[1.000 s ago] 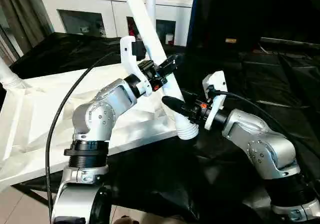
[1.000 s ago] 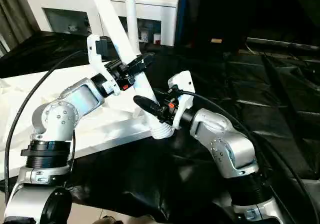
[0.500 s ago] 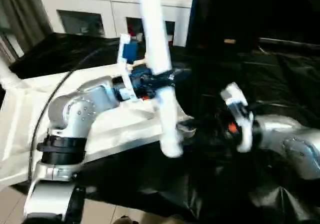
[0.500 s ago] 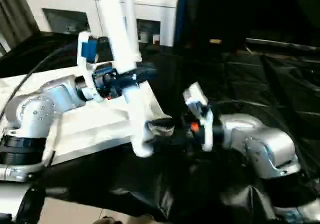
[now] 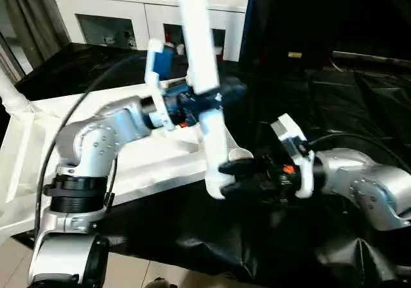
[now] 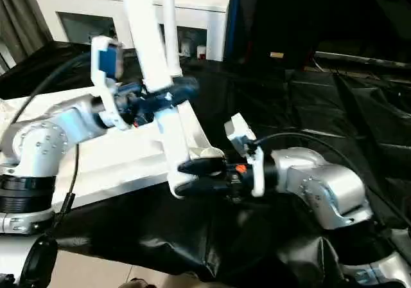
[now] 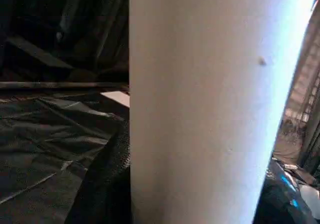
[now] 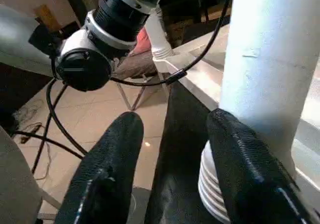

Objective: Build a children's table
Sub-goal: Pick table leg

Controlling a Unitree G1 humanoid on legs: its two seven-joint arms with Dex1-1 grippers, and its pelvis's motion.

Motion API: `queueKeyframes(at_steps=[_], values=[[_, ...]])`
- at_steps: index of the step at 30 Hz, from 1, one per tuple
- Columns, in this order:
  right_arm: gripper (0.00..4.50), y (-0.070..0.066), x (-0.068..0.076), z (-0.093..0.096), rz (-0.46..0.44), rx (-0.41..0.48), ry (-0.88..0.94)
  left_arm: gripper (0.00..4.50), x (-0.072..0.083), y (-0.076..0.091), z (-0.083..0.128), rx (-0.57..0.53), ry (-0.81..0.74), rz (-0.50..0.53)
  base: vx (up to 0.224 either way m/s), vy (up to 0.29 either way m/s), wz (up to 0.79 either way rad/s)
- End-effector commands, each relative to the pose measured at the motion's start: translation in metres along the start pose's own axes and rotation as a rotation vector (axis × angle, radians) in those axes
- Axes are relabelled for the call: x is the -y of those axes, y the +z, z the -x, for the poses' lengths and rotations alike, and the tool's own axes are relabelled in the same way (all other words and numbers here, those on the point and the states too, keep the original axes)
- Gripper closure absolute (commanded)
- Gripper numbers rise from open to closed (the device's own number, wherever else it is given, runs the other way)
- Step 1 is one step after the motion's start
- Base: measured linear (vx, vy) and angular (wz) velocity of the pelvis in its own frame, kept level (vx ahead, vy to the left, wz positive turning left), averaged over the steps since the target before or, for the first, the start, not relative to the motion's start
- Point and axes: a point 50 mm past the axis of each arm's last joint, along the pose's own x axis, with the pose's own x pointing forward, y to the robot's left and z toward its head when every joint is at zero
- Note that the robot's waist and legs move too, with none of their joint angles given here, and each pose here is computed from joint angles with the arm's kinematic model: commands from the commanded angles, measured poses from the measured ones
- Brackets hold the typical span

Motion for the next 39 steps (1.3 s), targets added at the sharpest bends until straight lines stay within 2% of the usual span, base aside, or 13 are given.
queueKeyframes(at_steps=[1, 4, 5, 9, 13, 17, 24, 27, 29, 32, 35, 38, 39], values=[[2.05, 0.012, 0.003, 0.011, 0.013, 0.01, -0.045, 2.7, 0.013, 0.0, -0.013, -0.022, -0.106, -0.016, 0.0, 0.0, 0.0], [1.87, 0.013, 0.002, 0.017, 0.019, -0.013, -0.042, 2.7, 0.013, 0.001, -0.012, -0.018, -0.108, -0.014, 0.0, 0.0, 0.0], [1.64, 0.014, 0.001, 0.021, 0.024, -0.03, -0.036, 2.7, 0.013, 0.001, -0.011, -0.022, -0.108, -0.015, 0.0, 0.0, 0.0], [1.47, 0.014, 0.005, 0.027, 0.08, -0.068, -0.089, 2.7, 0.011, -0.002, -0.011, -0.037, -0.099, -0.017, 0.0, 0.0, 0.0], [1.46, 0.016, 0.008, 0.027, 0.091, -0.053, -0.108, 2.7, 0.011, -0.003, -0.013, -0.04, -0.099, -0.016, 0.0, 0.0, 0.0], [1.46, 0.021, 0.021, 0.029, 0.14, -0.003, -0.217, 2.7, 0.008, -0.005, -0.011, -0.053, -0.081, -0.021, 0.0, 0.0, 0.0], [1.46, 0.026, 0.021, 0.038, 0.147, 0.008, -0.238, 2.72, 0.003, -0.006, -0.006, -0.061, -0.051, -0.028, 0.0, 0.0, 0.0], [1.46, 0.021, 0.019, 0.034, 0.123, 0.002, -0.201, 2.72, 0.008, -0.003, -0.011, -0.039, -0.085, -0.021, 0.0, 0.0, 0.0], [1.46, 0.012, 0.01, 0.022, 0.058, 0.003, -0.083, 2.72, 0.01, -0.003, -0.017, -0.038, -0.101, -0.025, 0.0, 0.0, 0.0], [1.46, 0.009, 0.006, 0.017, 0.023, 0.01, -0.03, 2.72, 0.009, -0.003, -0.019, -0.039, -0.104, -0.026, 0.0, 0.0, 0.0], [1.46, -0.001, 0.014, 0.002, 0.005, -0.002, -0.054, 2.72, 0.012, -0.001, -0.023, -0.03, -0.123, -0.025, 0.0, 0.0, 0.0], [1.46, -0.003, 0.02, -0.004, 0.007, 0.005, -0.099, 2.72, 0.014, -0.001, -0.024, -0.027, -0.13, -0.024, 0.0, 0.0, 0.0], [1.63, -0.002, 0.021, -0.004, 0.005, 0.01, -0.105, 2.72, 0.014, -0.001, -0.024, -0.027, -0.13, -0.024, 0.0, 0.0, 0.0]])
